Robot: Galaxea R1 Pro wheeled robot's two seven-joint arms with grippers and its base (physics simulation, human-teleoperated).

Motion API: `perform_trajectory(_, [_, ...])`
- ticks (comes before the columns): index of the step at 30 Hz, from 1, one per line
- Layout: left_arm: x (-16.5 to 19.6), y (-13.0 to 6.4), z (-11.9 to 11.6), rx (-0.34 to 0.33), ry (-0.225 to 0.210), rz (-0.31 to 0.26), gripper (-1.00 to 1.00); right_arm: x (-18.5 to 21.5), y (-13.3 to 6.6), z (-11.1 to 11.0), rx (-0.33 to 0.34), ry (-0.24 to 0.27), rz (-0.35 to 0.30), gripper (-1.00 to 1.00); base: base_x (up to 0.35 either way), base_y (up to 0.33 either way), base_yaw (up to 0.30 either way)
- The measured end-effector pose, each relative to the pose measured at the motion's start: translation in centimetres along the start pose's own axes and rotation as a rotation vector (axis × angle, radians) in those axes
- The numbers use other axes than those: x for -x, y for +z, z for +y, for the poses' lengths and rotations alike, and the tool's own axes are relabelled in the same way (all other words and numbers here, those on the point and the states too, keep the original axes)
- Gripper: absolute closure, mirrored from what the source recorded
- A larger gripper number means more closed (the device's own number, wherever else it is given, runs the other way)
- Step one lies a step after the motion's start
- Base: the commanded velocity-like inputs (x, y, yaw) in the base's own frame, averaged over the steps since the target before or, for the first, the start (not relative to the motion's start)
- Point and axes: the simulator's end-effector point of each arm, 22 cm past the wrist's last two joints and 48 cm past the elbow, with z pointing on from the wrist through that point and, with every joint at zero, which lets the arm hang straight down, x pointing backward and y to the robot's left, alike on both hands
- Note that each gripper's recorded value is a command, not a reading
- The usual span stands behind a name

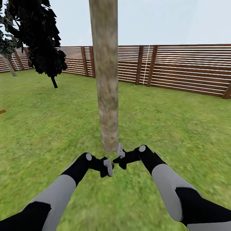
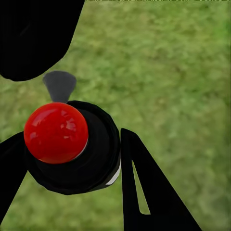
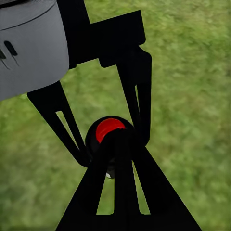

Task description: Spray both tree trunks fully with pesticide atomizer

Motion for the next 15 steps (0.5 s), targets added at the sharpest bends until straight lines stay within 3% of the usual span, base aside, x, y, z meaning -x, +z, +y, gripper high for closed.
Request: perform_trajectory(15, [1.1, 0.0, 0.0, 0.0, -0.031, -0.05, 1.0, 0.0, 0.0, 0.0, 0.0, -0.001, -0.001, 1.0, 0.0, 0.0, 0.0])
